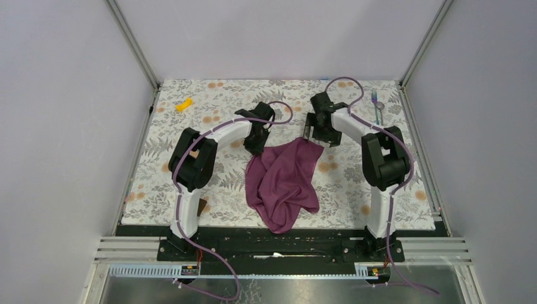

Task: Fold the napkin into a case and place the utensils inside
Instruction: Pick up the crumpled napkin from the center of the board.

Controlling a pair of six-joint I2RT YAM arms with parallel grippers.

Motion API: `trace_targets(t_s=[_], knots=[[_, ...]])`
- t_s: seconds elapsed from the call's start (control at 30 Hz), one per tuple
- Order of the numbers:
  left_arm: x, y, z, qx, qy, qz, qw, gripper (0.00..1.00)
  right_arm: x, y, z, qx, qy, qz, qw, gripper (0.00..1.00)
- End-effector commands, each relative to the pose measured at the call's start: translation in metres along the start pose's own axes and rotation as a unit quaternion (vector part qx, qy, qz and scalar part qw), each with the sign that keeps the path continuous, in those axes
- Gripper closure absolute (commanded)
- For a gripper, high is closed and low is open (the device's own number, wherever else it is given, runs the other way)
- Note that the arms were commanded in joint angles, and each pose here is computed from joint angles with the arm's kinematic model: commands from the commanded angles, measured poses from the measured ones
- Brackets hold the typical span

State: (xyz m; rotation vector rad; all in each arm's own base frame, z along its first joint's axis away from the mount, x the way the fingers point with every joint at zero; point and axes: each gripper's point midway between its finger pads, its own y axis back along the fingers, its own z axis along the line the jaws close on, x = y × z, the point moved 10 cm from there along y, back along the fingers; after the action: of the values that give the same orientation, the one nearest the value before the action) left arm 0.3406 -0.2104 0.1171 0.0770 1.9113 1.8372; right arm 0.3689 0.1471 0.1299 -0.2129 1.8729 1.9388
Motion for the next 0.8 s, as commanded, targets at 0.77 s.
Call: trace_targets(t_s=[0.77], knots=[[-0.014, 0.051, -0.006, 0.036, -0.001, -0.074, 0.997, 0.84, 0.024, -0.051, -0.005, 0.044, 0.018, 0.050, 0.998, 0.41]])
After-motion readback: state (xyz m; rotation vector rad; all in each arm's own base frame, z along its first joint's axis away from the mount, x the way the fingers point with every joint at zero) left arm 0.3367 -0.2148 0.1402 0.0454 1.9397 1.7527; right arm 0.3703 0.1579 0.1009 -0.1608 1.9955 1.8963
